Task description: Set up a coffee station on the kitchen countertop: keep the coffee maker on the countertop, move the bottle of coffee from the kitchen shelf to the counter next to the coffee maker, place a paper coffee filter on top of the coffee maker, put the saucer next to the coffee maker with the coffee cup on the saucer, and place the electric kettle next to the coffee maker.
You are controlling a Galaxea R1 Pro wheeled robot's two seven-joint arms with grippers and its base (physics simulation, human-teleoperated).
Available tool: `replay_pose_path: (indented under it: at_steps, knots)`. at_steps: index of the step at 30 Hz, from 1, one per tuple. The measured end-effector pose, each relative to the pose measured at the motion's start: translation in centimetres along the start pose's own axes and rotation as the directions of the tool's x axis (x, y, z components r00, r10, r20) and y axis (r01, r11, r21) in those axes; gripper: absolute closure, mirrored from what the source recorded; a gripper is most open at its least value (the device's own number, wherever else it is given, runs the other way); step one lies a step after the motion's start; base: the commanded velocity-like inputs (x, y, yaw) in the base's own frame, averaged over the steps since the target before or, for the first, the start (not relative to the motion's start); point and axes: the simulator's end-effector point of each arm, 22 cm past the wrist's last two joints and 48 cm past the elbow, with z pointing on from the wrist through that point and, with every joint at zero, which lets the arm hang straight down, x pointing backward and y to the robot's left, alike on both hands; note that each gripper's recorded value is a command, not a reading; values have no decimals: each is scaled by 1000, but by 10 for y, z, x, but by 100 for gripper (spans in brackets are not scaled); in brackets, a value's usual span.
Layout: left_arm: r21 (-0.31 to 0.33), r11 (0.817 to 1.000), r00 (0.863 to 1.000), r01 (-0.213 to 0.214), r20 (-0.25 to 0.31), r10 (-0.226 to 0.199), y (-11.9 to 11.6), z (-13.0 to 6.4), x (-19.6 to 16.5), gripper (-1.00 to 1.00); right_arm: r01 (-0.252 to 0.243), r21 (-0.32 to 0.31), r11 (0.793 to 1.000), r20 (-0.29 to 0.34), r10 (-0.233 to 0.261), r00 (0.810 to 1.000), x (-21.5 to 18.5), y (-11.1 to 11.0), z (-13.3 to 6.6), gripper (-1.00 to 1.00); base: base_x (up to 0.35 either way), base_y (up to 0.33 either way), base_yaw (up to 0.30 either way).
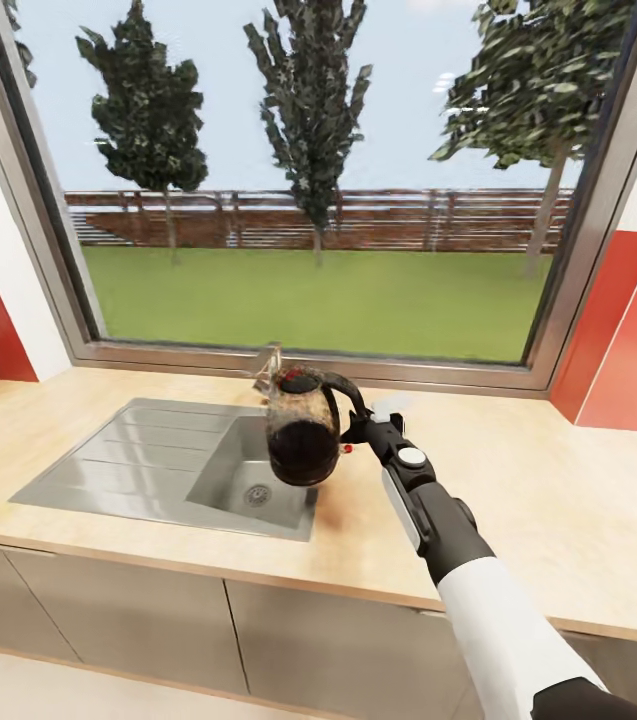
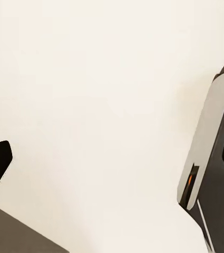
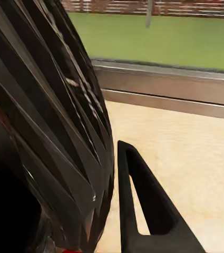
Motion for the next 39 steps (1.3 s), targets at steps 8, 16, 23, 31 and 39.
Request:
replay_pose_path:
  at_steps: [8,16,23,31,39]
  knots:
    - [2,1000,1000,2,1,-2,-1,0,-1,-100,-20,-5,1000,-2,20,1000,1,1,0,100,0,303,0]
    - [0,1000,1000,2,1,-2,-1,0,-1,-100,-23,-9,1000,-1,23,1000,0,4,0,100,0,303,0]
    - [0,1000,1000,2,1,-2,-1,0,-1,-100,-23,-11,1000,-3,23,1000,1,5,0,100,0,303,0]
    - [0,1000,1000,3,2,-3,-1,0,-1,-100,-23,-11,1000,-2,23,1000,1,5,0,100,0,303,30]
    - [2,1000,1000,6,10,-6,-2,0,-4,-100,-22,-10,1000,6,22,1000,-5,4,-2,100,0,216,141]
